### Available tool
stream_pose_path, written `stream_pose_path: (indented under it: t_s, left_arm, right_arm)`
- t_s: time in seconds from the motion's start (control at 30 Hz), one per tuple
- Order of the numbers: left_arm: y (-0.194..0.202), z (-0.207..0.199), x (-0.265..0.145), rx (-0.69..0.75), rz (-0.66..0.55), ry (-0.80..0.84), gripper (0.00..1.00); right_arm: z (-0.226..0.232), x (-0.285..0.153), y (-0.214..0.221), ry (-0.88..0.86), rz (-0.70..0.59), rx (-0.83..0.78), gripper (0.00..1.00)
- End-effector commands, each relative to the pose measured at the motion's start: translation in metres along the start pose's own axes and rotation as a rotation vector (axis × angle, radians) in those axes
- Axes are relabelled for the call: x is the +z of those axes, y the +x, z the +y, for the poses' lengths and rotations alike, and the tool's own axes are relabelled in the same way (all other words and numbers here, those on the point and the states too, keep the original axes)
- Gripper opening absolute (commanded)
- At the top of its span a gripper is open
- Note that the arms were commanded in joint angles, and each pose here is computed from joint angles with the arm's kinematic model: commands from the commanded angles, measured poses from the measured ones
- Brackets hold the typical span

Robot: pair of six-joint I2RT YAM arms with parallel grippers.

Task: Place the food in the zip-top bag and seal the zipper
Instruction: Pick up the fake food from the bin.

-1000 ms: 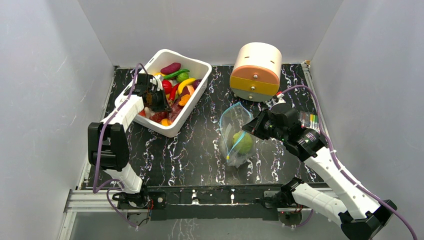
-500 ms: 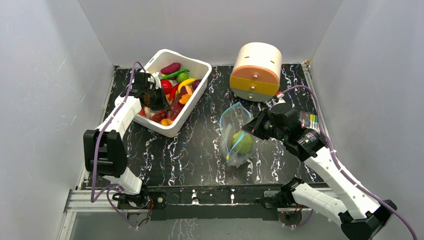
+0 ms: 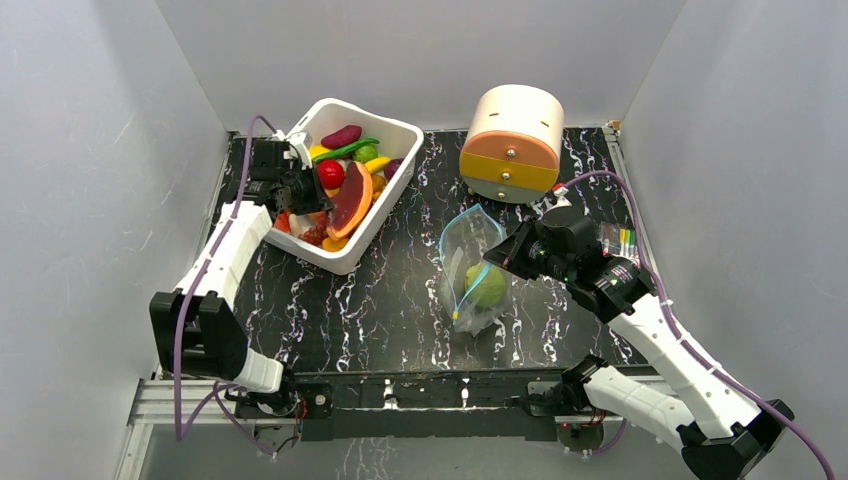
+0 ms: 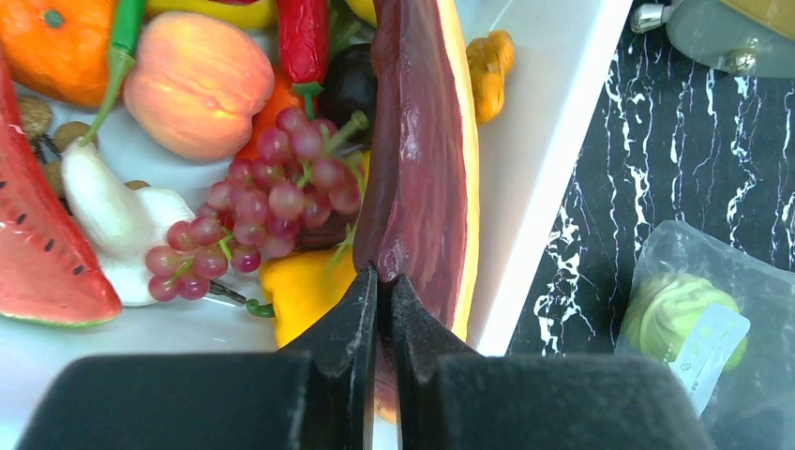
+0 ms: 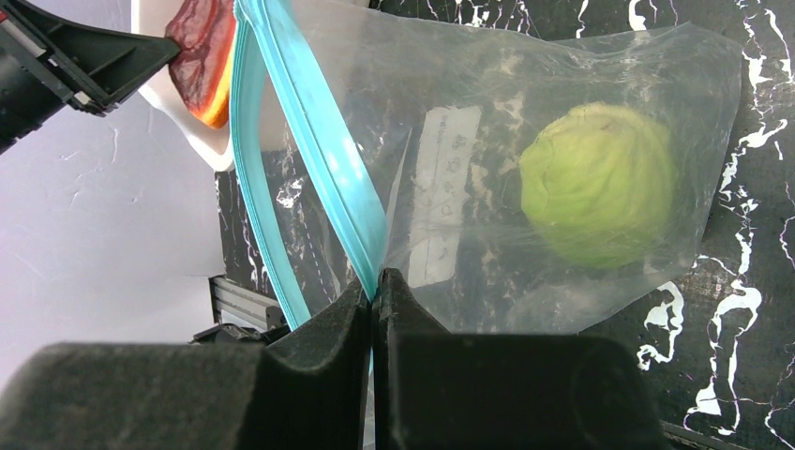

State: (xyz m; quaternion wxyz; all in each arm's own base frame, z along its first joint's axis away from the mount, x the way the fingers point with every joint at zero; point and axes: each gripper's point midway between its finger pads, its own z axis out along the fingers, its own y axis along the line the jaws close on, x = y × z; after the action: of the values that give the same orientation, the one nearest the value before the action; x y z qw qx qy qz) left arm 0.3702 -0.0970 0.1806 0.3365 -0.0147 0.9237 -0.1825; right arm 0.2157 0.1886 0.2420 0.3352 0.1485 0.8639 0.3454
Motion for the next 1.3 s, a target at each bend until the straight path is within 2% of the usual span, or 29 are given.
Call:
stream_pose_path:
  t_s: [0.0,0.3,0.47,0.67,0.8,1.0,1.27]
  left_arm:
    - [-0.035,-0.015,-0.036,0.033,-0.146,0.010,0.00]
    - [-0.042,-0.038,-0.061,0.044,-0.120,0.084,0.00]
    - [-0.038,-0.060,-0.089,0.064,-0.111,0.180,0.00]
    - [-0.021,-0.088,-0.110,0.081,-0.056,0.336,0.00]
    - [-0.015,-0.107,-0.128,0.104,-0.058,0.452,0.00]
    - [0.000,-0.125,-0.147,0.166,-0.070,0.531,0.00]
    - [0.037,-0.159,-0.164,0.243,0.025,0.707,0.00]
  right_arm:
    - [0.024,-0.010,-0.017,-0.077,-0.059,-0.003,0.00]
    - [0.026,-0.009,-0.023,-0.064,-0.075,-0.023,0.00]
    - [0.026,-0.012,-0.037,-0.020,-0.115,-0.081,0.00]
    - [0.030,-0.023,-0.060,0.034,-0.167,-0.219,0.00]
    - [0.025,-0.023,-0.065,0.101,-0.136,-0.346,0.00]
    - [0.000,-0.031,-0.083,0.303,-0.104,-0.520,0.00]
    - [-0.007,-0.043,-0.106,0.410,-0.156,-0.600,0.00]
